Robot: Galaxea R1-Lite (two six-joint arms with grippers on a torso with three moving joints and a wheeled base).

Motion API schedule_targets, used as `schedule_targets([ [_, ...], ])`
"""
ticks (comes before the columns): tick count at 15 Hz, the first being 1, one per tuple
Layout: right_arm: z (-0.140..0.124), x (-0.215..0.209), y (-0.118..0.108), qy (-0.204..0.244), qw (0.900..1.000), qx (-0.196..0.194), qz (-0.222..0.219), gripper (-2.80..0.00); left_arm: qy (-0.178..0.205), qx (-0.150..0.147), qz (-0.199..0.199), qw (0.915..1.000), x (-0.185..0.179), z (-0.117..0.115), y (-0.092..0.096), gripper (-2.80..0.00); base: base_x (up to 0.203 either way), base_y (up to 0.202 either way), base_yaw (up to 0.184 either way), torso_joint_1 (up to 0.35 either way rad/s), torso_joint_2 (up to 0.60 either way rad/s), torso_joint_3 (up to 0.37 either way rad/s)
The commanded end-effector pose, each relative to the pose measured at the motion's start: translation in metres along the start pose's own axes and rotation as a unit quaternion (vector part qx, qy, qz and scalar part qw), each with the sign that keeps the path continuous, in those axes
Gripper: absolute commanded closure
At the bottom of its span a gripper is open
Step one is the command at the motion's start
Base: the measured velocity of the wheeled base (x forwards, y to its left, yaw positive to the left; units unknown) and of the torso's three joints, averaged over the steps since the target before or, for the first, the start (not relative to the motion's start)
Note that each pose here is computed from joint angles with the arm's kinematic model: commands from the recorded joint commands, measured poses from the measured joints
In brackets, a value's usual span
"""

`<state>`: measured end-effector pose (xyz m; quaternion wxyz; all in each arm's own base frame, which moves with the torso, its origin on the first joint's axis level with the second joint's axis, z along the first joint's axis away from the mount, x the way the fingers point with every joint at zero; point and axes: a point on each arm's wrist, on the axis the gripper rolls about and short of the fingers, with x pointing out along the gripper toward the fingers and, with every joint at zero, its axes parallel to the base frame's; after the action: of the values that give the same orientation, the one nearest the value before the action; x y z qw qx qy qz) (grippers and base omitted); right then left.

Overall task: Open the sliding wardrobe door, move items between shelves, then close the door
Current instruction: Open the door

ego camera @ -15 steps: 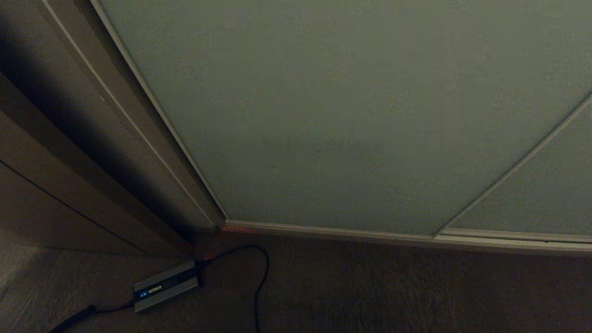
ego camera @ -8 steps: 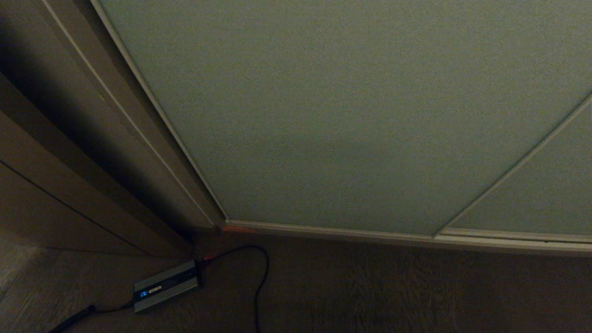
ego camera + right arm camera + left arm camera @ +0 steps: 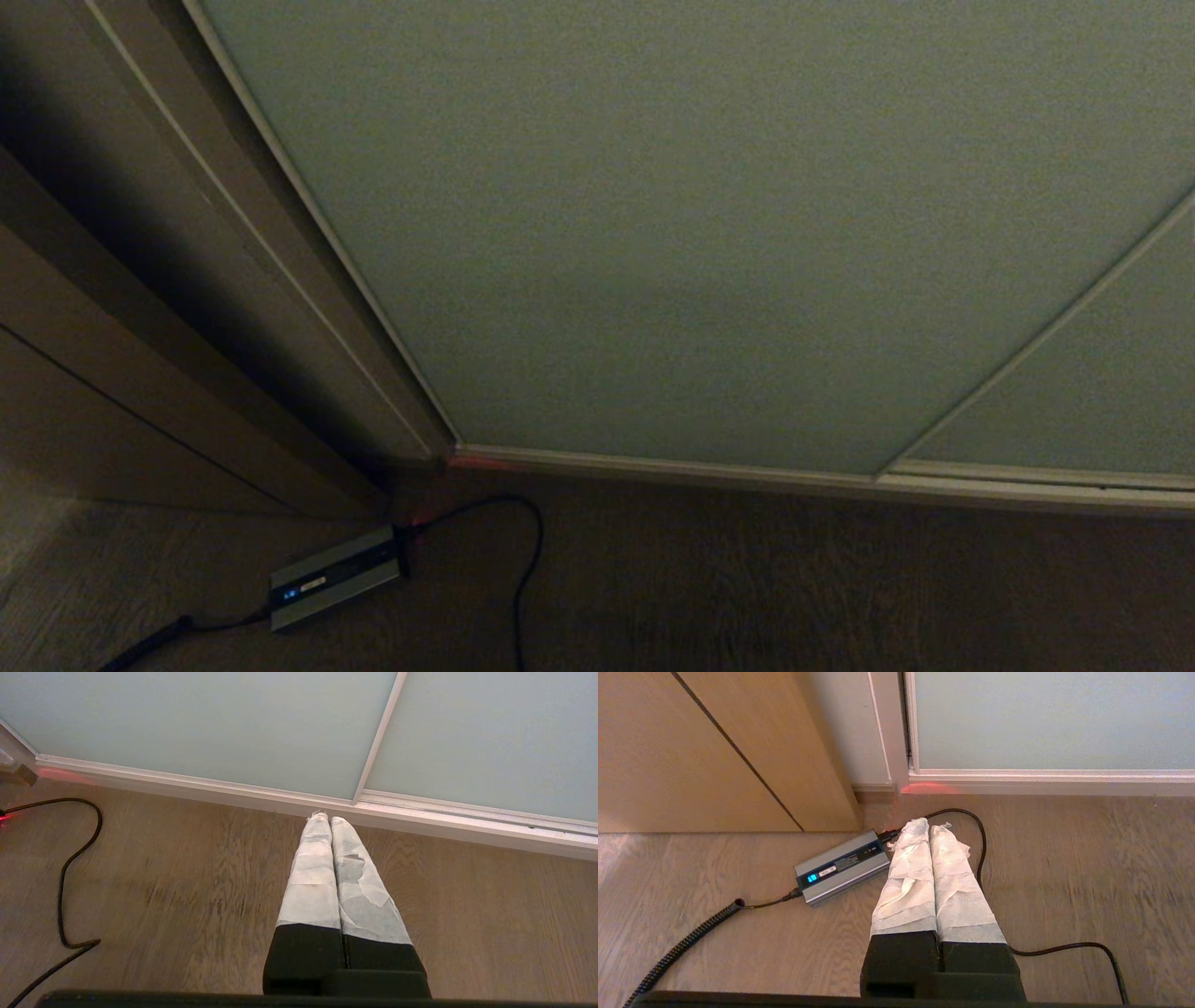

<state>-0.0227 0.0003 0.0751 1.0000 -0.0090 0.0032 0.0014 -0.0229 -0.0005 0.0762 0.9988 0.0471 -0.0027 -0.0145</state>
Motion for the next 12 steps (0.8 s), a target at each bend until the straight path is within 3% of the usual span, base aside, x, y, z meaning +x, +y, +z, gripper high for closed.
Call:
schedule_targets([
  [1,-0.001,0.0,0.0,0.002,1.0,0.0,0.0,0.0,0.002,0.005,0.0,1.0,0.0,0.0,0.0,0.0,0.0,0.0,0.0,0.0,0.0,0.0],
  [6,-0.001,0.0,0.0,0.002,1.0,0.0,0.0,0.0,-0.01,0.022,0.003,0.9997,-0.001,0.005,0.001,0.0,0.0,0.0,0.0,0.0,0.0,0.0],
  [8,-0.001,0.0,0.0,0.003,1.0,0.0,0.0,0.0,-0.063,0.024,0.009,0.9977,-0.01,0.048,0.004,0.0,0.0,0.0,0.0,0.0,0.0,0.0],
  [12,-0.001,0.0,0.0,0.003,1.0,0.0,0.0,0.0,-0.113,0.025,0.012,0.9932,0.005,0.143,0.014,0.0,0.0,0.0,0.0,0.0,0.0,0.0],
])
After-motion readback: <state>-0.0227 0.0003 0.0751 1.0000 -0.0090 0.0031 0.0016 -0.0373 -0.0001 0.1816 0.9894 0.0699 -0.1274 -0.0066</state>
